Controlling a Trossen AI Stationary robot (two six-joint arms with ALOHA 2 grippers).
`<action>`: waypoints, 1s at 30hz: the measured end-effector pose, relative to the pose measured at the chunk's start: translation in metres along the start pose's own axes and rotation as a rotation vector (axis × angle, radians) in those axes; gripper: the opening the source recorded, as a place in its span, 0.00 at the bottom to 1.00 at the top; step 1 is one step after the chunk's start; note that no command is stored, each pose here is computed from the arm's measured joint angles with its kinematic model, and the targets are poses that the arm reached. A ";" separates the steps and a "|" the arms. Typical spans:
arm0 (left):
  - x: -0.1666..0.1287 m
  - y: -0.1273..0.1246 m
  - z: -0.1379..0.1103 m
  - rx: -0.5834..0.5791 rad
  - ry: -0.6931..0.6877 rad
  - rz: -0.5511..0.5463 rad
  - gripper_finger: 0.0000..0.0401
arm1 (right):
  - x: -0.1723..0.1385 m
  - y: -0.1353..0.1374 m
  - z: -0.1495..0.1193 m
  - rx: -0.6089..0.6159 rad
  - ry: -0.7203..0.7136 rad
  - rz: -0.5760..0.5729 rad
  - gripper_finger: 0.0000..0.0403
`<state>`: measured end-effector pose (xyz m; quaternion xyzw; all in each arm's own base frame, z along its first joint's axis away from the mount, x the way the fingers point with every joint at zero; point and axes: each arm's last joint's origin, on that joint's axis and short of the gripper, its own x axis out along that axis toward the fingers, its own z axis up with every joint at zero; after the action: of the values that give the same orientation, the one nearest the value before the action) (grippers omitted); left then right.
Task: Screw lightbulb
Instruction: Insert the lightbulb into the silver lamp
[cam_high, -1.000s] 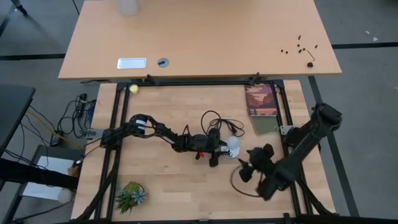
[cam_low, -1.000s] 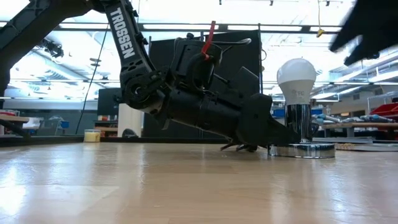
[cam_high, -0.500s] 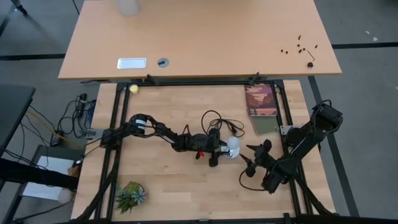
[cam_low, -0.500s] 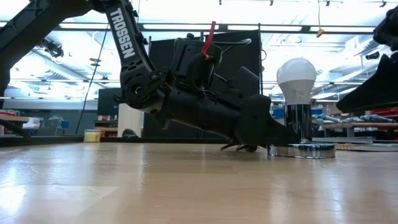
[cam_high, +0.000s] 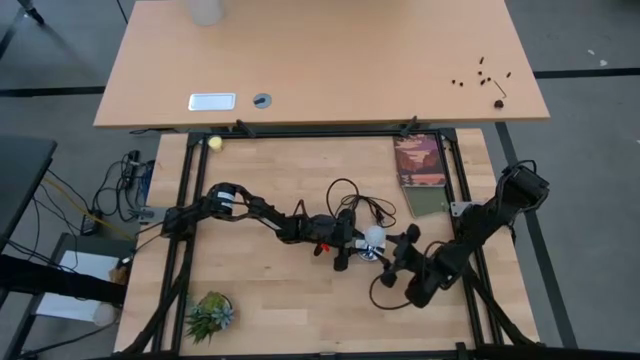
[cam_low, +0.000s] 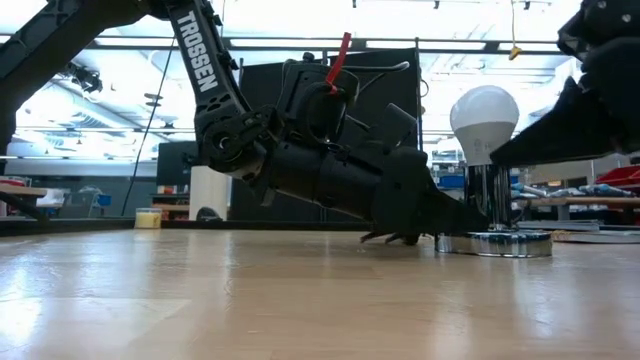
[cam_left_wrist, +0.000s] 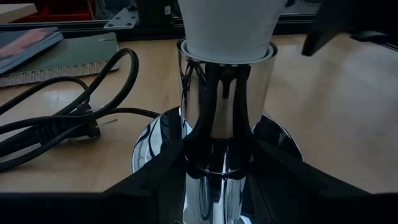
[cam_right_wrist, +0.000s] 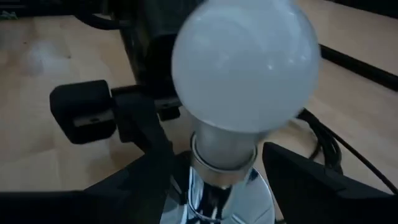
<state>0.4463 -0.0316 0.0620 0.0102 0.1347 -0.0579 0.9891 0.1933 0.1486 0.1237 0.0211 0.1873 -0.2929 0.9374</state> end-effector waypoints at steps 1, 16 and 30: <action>0.000 0.000 0.000 -0.001 0.000 0.000 0.48 | 0.001 0.001 0.001 -0.005 -0.002 0.000 0.64; 0.000 0.003 -0.003 -0.104 0.032 0.122 0.48 | -0.014 0.022 0.009 0.062 0.066 0.157 0.56; -0.001 0.003 -0.004 -0.100 0.038 0.096 0.48 | -0.016 0.005 -0.001 0.120 0.068 0.043 0.54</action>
<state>0.4450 -0.0283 0.0584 -0.0319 0.1555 -0.0033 0.9873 0.1831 0.1615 0.1280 0.0914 0.2004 -0.2828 0.9336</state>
